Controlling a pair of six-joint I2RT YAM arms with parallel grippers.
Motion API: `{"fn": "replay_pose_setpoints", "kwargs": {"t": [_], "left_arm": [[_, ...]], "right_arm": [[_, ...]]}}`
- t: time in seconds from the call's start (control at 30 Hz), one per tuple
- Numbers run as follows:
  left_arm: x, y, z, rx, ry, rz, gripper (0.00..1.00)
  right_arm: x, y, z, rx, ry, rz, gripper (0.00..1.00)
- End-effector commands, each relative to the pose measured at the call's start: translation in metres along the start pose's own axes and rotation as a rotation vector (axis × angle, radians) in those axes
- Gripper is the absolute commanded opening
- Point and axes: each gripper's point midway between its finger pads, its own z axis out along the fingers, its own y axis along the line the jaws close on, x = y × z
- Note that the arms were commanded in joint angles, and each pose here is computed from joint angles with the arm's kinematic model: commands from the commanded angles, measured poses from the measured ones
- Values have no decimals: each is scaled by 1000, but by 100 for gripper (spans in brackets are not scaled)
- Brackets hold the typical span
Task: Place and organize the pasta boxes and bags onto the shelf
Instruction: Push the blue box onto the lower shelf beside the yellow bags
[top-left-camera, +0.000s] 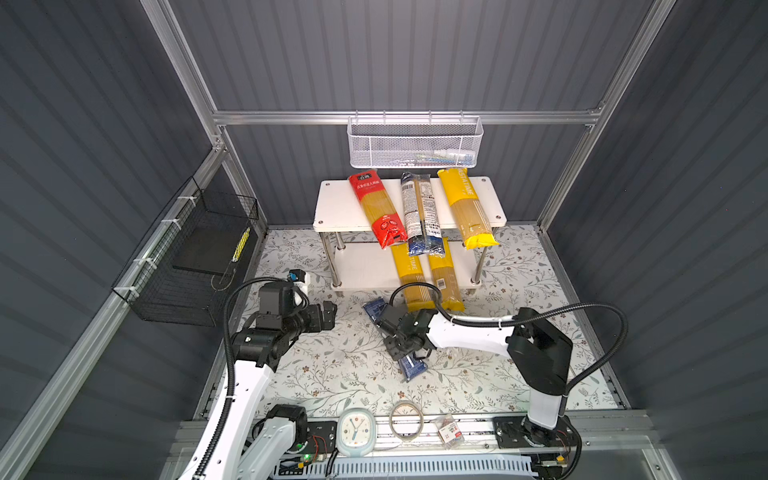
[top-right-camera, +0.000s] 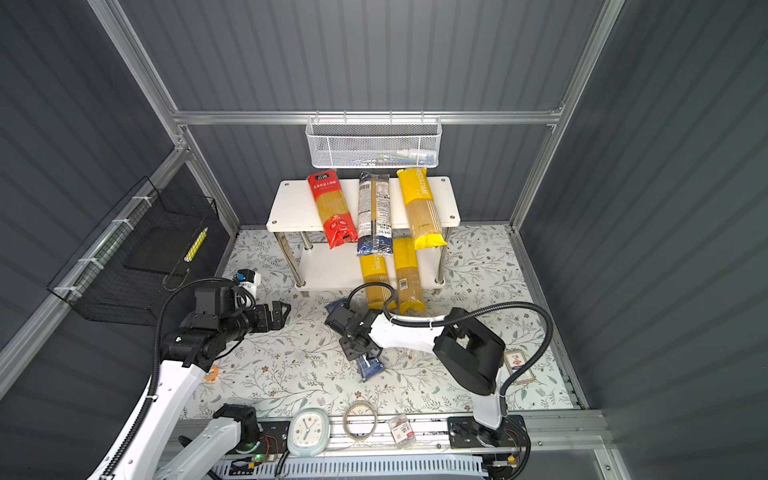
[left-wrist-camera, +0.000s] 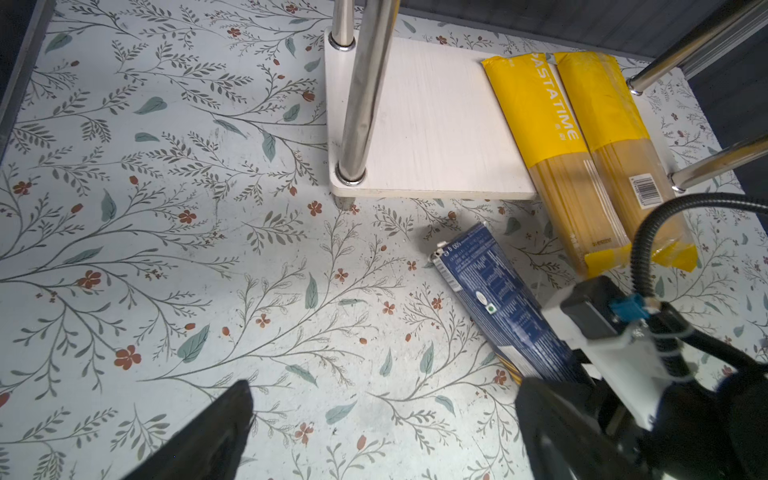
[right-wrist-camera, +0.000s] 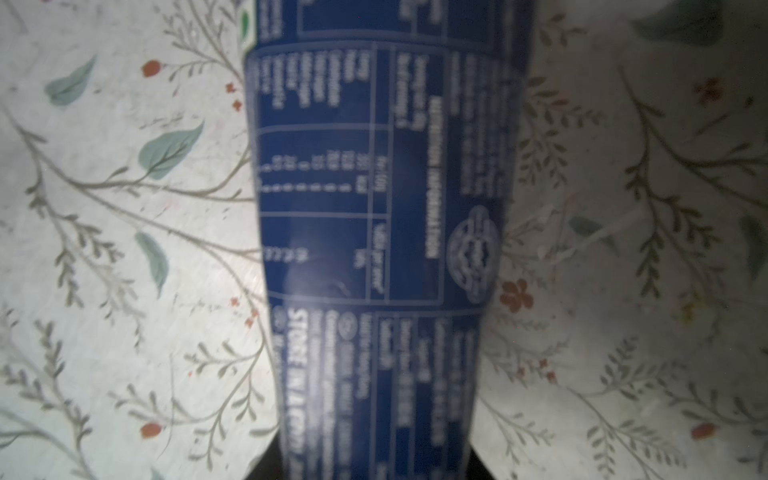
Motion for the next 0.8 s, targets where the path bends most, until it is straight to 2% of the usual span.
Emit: {"fn": "replay_pose_setpoints", "kwargs": {"t": [0.0,0.23,0.43,0.77], "left_arm": [[4,4,-1,-18,5,8,100],[4,4,0,-19,8,7,100],[4,4,-1,-18,8,6,100],[4,4,-2,-16,2,7,100]], "right_arm": [[-47,20,-50,-118,-204,50,20],[-85,14,-78,-116,-358,109,23],[-124,4,-64,-73,-395,173,23],[-186,-20,-63,-47,-493,260,24]]}}
